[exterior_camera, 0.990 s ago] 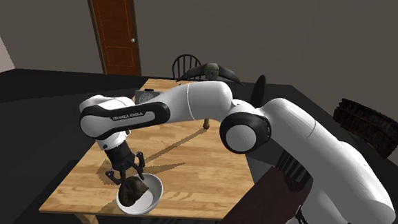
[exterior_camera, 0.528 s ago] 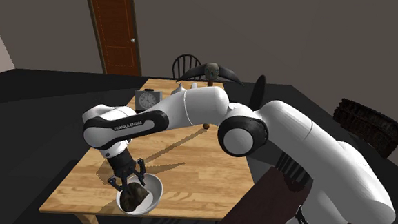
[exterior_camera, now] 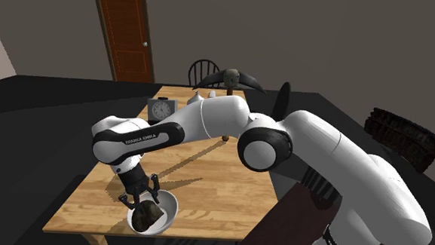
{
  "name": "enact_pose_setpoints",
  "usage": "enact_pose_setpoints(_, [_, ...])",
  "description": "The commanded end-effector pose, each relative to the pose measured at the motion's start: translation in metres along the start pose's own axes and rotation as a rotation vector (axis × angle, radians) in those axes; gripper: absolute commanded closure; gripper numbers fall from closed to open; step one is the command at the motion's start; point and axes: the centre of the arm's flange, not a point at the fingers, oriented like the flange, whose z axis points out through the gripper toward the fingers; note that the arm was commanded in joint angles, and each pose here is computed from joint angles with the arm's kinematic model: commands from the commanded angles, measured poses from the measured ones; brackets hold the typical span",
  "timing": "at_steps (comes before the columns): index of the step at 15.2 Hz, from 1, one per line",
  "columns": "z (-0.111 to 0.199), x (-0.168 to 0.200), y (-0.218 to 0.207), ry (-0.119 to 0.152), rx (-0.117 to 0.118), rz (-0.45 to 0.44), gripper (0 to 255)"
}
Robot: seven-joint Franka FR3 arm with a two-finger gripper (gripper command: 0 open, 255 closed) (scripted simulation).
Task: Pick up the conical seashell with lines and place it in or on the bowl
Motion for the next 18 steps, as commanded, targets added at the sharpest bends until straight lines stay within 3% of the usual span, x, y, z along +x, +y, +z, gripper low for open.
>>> enact_pose_setpoints(1, [0.003, -0.001, -0.003, -0.004, 0.000, -0.004, 255])
enact_pose_setpoints(2, [0.003, -0.001, -0.003, -0.004, 0.000, -0.004, 0])
enact_pose_setpoints(7, [0.003, -0.001, -0.003, -0.004, 0.000, -0.004, 0])
enact_pose_setpoints(9, [-0.024, -0.001, -0.003, -0.004, 0.000, -0.004, 0])
enact_pose_setpoints(18, [-0.023, -0.001, -0.002, -0.004, 0.000, -0.005, 0])
